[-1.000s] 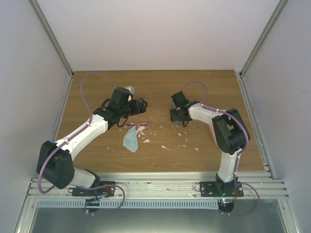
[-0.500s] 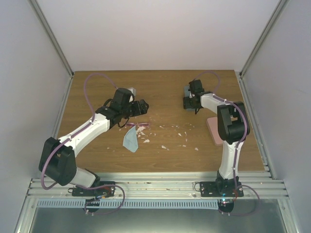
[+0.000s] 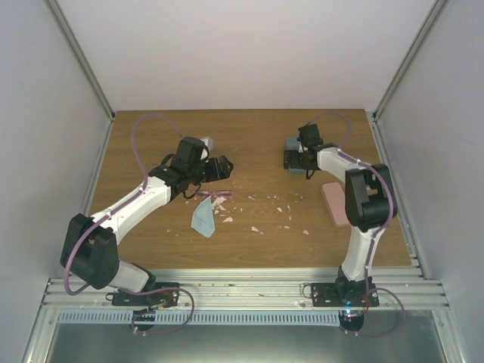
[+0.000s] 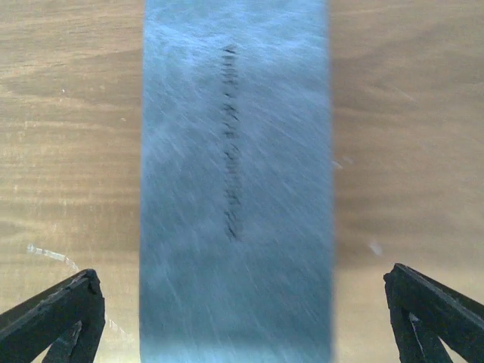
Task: Organize the sunglasses
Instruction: Move the sunglasses case at the center of the board, then pick up the sunglasses case from the center of the board.
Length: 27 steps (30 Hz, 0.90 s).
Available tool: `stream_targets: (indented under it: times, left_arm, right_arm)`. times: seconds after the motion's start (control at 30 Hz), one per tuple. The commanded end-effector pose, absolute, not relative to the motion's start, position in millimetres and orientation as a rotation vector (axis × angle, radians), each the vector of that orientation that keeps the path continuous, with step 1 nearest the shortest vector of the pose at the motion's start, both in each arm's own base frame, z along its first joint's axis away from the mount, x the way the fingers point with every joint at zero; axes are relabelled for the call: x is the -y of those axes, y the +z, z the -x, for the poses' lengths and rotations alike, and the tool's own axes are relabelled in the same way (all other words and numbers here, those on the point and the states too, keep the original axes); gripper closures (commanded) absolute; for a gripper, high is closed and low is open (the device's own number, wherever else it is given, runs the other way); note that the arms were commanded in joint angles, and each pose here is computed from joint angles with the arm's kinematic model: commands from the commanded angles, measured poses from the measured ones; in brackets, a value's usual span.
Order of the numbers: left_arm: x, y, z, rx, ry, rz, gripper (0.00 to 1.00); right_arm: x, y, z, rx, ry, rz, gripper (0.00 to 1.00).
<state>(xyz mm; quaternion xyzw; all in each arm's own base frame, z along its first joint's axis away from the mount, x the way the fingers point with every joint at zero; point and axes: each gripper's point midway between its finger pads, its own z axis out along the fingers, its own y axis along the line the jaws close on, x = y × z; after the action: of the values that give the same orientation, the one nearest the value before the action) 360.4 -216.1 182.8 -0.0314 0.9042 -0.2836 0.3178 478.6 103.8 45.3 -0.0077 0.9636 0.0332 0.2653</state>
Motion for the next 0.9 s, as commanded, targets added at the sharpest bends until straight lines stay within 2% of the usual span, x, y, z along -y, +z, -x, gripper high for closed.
stream_targets:
  times: [0.0,0.13,0.27,0.53,0.77,0.87]
  left_arm:
    - [219,194,-359,-2.324,-0.782,0.019,0.15]
    - [230,204,-354,-2.290,-0.860,-0.066,0.16]
    - [242,221,-348,-2.221,-0.954,-0.148,0.16]
    - [244,234,-342,-2.164,-0.987,-0.187,0.16]
    - [244,226,-341,-2.182,-0.986,-0.181,0.16]
    - [244,225,-343,-2.182,-0.987,-0.175,0.16]
  right_arm:
    - [-55,93,-456,-2.477,-0.008,-0.294,0.00]
    - [14,96,-406,-2.393,-0.224,-0.596,0.00]
    - [39,81,-368,-2.415,-0.216,-0.706,0.00]
    - [45,57,-321,-2.474,-0.012,-0.785,0.00]
    - [8,47,-299,-2.535,0.274,-0.723,0.00]
    - [1,47,-294,-2.539,0.288,-0.683,0.00]
